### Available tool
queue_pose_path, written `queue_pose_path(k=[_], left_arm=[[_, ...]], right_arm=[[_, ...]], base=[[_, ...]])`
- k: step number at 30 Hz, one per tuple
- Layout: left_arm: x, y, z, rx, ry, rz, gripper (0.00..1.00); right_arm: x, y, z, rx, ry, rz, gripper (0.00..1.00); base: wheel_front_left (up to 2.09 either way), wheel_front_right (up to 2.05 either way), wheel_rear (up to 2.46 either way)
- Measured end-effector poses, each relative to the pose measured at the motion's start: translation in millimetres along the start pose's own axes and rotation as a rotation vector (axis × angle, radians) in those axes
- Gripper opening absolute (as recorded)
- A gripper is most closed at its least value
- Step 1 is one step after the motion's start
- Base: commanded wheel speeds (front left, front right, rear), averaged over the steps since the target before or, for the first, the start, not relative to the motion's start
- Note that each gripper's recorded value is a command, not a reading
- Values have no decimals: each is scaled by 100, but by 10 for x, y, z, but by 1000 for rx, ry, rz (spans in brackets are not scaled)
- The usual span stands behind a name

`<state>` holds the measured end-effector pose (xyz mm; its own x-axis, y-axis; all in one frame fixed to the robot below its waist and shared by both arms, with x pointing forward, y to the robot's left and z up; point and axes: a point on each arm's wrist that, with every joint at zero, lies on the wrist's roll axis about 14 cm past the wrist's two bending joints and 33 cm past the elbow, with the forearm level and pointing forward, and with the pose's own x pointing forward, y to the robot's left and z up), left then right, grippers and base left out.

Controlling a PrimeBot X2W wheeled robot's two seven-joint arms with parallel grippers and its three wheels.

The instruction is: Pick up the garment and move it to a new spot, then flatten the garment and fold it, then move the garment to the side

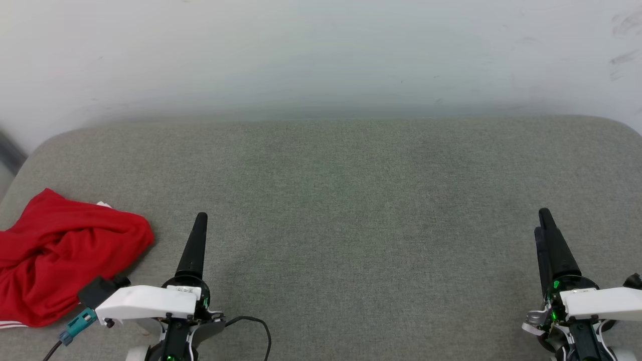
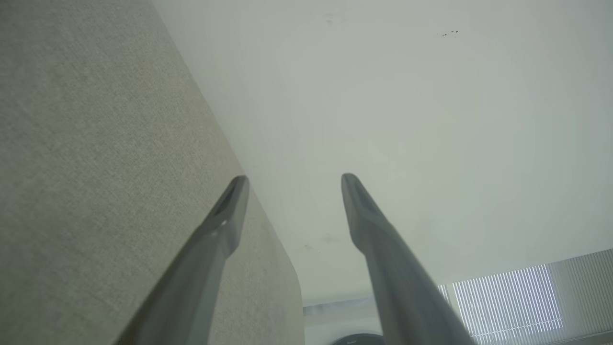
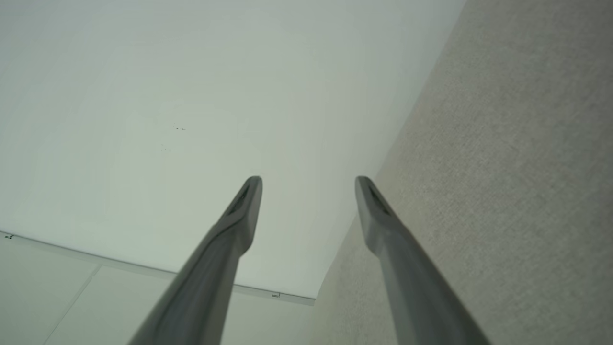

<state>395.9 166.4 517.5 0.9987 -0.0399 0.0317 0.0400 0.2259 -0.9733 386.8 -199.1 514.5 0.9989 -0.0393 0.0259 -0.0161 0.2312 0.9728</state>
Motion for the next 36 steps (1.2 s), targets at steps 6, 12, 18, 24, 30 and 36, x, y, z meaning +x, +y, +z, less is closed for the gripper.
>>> queue_pose_path(k=[6,12,18,24,30,36], left_arm=[[25,-64,-68,160,17,-23,100],[39,-99,-135,293,33,-35,100],[80,-198,-204,442,44,-70,100],[80,-210,-243,581,45,-76,100],[84,-203,-230,703,33,-75,100],[79,-187,-204,812,21,-68,100]], right_arm=[[11,85,-5,-150,-1,29,100],[23,138,-23,-301,-1,50,100],[36,171,-38,-452,0,67,100],[37,203,-88,-596,19,85,100],[40,259,-155,-717,41,116,100],[36,293,-226,-810,61,140,100]], base=[[0,0,0],[0,0,0],[0,0,0],[0,0,0],[0,0,0],[0,0,0]])
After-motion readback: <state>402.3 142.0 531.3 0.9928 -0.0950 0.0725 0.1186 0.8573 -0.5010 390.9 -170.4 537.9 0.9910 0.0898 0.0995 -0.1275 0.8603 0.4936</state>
